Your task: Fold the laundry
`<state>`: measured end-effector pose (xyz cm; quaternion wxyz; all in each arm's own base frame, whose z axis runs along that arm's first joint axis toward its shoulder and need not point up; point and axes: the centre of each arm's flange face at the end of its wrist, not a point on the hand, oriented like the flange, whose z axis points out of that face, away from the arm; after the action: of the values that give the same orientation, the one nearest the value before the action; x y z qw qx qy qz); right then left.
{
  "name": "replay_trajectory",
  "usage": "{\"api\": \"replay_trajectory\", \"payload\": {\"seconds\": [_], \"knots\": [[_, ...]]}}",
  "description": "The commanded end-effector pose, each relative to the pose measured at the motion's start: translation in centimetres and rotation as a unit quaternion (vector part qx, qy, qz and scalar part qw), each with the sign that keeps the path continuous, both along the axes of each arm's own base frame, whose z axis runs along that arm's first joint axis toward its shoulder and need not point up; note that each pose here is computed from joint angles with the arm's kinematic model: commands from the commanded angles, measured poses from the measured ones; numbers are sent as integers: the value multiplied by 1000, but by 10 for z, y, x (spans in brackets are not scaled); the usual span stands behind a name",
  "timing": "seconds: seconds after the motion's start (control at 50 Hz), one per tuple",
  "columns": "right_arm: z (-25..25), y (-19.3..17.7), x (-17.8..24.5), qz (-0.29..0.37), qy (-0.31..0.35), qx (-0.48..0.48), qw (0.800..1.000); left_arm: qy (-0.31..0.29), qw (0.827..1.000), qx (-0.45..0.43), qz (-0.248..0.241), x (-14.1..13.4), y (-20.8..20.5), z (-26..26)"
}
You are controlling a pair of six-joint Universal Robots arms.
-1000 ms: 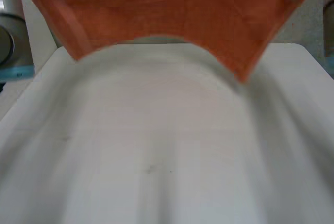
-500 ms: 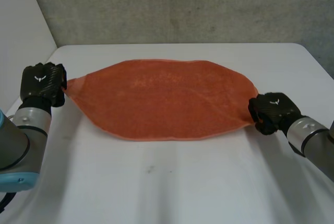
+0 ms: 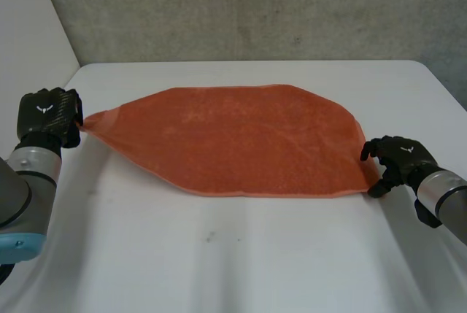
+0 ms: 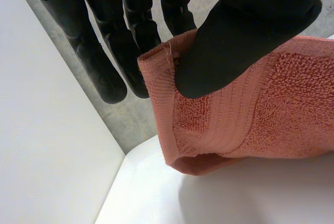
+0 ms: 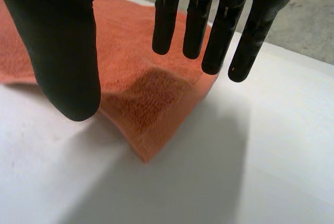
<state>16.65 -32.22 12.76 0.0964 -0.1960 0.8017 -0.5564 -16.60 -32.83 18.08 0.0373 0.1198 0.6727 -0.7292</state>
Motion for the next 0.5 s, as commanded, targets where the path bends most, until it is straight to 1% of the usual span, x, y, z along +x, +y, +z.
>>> {"api": "replay_trajectory", "payload": {"seconds": [0.02, 0.26, 0.42, 0.5], "knots": [[-6, 1, -4, 19, 52, -13, 998, 0, 1000, -1, 0, 0, 0, 0], [-18, -10, -2, 22, 58, -11, 998, 0, 1000, -2, 0, 0, -1, 1], [-12, -25, -2, 16, 55, -33, 998, 0, 1000, 0, -1, -1, 0, 1], [-2, -32, -3, 8, 55, -55, 997, -2, 1000, 17, -2, -1, 3, -3]]}}
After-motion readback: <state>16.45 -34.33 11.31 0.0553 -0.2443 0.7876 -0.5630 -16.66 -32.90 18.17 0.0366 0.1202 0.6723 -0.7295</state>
